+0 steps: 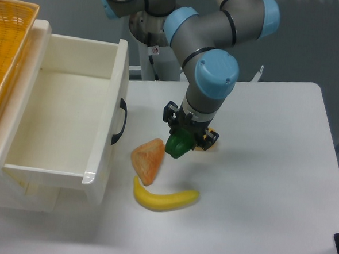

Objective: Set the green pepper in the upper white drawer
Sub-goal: 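Close the gripper around the green pepper on the table, then lift the green pepper up off the table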

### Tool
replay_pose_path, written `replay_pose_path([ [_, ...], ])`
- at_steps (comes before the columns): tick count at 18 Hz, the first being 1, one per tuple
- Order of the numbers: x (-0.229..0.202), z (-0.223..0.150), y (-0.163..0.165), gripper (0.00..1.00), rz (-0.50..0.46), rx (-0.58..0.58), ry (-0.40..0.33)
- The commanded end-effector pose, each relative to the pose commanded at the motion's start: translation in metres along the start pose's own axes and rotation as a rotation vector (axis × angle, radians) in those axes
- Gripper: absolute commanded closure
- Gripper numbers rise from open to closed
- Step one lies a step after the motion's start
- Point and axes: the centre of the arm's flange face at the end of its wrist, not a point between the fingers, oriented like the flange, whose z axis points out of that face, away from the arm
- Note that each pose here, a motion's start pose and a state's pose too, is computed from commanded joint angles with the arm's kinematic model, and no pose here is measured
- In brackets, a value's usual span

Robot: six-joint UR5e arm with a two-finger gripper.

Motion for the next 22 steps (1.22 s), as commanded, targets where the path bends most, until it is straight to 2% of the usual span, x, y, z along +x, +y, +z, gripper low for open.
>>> replay_pose_path([
  [4,0.011,-0.017,-0.003,0.7,-0.099,0.076,0.018],
  [7,0.017,-0.028,-0.002,0.7,-0.125,0.101,0.013],
  [15,0.045,-0.094,0.016,0.7,-0.225,0.3,0.049],
  [19,0.053,-0.117,0.023,0.7,-0.299,0.386,0.076],
  [22,0.06,-0.125,0.023,0.69,-0.358,0.405,0.09],
])
